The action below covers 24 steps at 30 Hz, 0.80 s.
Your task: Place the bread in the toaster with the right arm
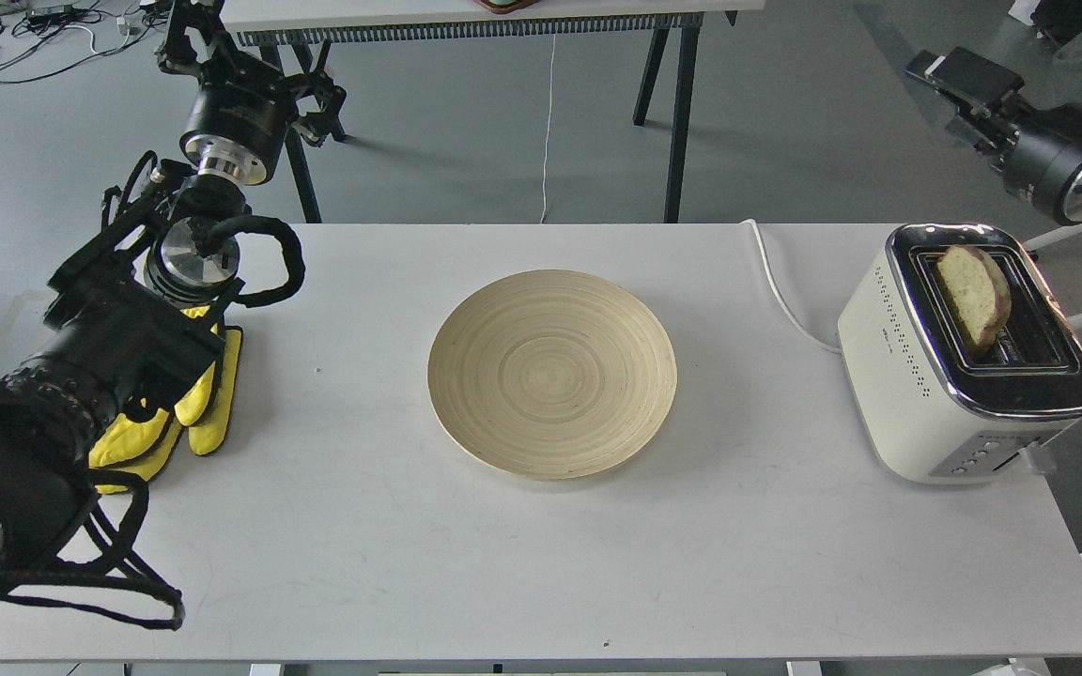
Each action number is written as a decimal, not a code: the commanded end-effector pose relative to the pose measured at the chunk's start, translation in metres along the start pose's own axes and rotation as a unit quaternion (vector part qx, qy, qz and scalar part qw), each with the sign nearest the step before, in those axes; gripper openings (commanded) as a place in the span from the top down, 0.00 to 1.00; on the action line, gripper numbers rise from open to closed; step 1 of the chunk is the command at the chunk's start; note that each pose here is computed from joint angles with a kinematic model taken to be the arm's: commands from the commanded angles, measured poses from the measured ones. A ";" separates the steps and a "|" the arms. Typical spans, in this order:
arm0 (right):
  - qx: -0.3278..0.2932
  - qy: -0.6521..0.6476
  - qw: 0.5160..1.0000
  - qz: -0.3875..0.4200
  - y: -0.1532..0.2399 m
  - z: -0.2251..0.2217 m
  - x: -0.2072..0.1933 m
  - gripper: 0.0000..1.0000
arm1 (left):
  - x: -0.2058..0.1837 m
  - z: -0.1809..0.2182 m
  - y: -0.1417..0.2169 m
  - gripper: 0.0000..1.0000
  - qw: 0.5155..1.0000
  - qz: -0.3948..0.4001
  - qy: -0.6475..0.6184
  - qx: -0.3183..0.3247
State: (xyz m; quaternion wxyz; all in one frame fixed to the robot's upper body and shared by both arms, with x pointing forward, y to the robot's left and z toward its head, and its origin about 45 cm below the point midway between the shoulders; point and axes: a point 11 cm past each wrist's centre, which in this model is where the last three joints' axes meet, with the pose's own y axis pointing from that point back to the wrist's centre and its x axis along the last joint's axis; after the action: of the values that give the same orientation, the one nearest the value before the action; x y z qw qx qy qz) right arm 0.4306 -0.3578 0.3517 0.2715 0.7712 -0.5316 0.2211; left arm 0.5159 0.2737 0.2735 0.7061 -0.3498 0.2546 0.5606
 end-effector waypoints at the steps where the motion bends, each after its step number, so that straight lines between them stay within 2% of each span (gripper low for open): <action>1: 0.036 -0.165 0.985 0.028 -0.018 -0.019 0.009 0.01 | 0.000 0.000 0.000 0.00 1.000 0.002 0.000 0.000; 6: 0.091 -0.332 0.937 0.057 -0.040 -0.033 0.011 0.01 | 0.000 -0.001 0.000 0.00 1.000 0.002 0.000 0.000; 10: 0.147 -0.423 0.891 0.073 -0.055 -0.037 -0.009 0.01 | 0.000 0.000 0.000 0.00 1.000 0.003 0.000 0.000; 15: 0.166 -0.527 0.832 0.051 -0.072 -0.033 -0.047 0.01 | 0.001 0.000 0.000 0.00 1.000 0.003 0.000 -0.001; 19: 0.184 -0.593 0.782 0.051 -0.087 -0.034 -0.057 0.02 | 0.000 0.001 -0.001 0.00 1.000 0.003 0.000 -0.001; 22: 0.195 -0.664 0.720 0.044 -0.097 -0.051 -0.069 0.02 | 0.000 0.001 -0.001 0.00 1.000 0.003 -0.001 -0.002; 24: 0.194 -0.685 0.701 0.043 -0.101 -0.055 -0.074 0.02 | 0.000 0.001 -0.001 0.00 1.000 0.003 -0.001 -0.002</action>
State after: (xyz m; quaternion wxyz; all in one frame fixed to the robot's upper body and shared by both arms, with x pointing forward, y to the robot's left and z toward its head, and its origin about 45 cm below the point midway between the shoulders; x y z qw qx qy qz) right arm 0.4954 -0.2536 0.3290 -0.3019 0.7394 -0.5599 -0.2204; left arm 0.5167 0.2742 0.2745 0.7042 -0.3496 0.2543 0.5632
